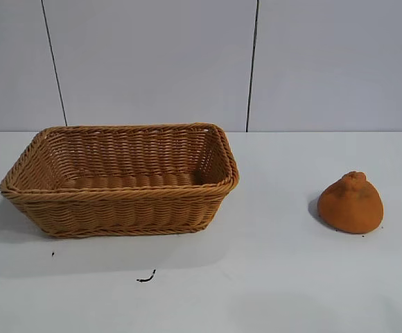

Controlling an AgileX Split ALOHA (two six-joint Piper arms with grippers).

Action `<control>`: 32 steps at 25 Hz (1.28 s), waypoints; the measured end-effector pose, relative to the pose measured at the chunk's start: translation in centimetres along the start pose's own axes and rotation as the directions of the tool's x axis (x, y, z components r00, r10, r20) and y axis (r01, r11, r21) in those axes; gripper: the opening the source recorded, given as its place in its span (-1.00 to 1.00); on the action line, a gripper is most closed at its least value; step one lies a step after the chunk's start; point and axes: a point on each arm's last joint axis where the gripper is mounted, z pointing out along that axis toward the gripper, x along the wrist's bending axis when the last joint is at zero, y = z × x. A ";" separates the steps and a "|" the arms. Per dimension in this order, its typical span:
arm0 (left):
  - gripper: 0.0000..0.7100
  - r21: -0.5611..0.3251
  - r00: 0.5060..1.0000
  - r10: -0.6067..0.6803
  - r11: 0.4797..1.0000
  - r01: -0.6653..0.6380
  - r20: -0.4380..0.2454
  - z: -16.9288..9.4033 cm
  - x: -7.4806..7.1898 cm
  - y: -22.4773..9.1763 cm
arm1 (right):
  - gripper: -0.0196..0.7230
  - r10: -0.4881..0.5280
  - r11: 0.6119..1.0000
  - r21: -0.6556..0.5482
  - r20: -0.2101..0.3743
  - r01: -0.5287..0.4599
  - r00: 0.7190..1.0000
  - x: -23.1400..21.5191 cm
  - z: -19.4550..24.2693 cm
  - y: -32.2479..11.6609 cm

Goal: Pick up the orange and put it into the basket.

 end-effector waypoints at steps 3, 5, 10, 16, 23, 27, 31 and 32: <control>0.88 -0.001 1.000 0.000 1.000 0.000 0.000 0.0 0.0 0.0 | 0.86 0.000 1.000 0.000 0.000 0.000 1.000 0.0 0.0 0.0; 0.88 -0.001 1.000 0.000 1.000 0.000 0.000 0.0 0.0 0.0 | 0.86 0.000 1.000 0.000 0.000 0.000 1.000 0.0 0.0 0.0; 0.88 -0.001 1.000 0.000 1.000 0.000 0.000 0.0 0.0 0.0 | 0.86 0.000 1.000 -0.001 0.000 0.000 1.000 0.0 0.0 0.0; 0.88 -0.001 1.000 0.000 1.000 0.000 0.000 0.0 0.0 0.0 | 0.86 0.000 1.000 -0.001 0.000 0.000 1.000 0.0 0.0 0.0; 0.88 -0.001 1.000 0.000 1.000 0.000 0.000 0.0 0.0 0.0 | 0.86 0.002 0.996 0.086 -0.002 -0.001 1.000 -0.1 1.2 2.2; 0.88 -0.001 1.000 0.000 1.000 0.000 0.000 0.0 0.0 0.0 | 0.86 0.004 0.977 0.213 -0.004 -0.003 1.000 -0.2 3.7 6.2; 0.88 -0.001 1.000 0.000 1.000 0.000 0.000 0.0 0.0 0.0 | 0.86 0.024 0.942 0.334 -0.003 -0.022 1.000 -0.3 7.6 10.5; 0.88 -0.001 1.000 0.000 1.000 0.000 0.000 0.0 0.0 0.0 | 0.86 0.028 0.928 0.371 -0.005 -0.025 1.000 -0.3 9.0 11.4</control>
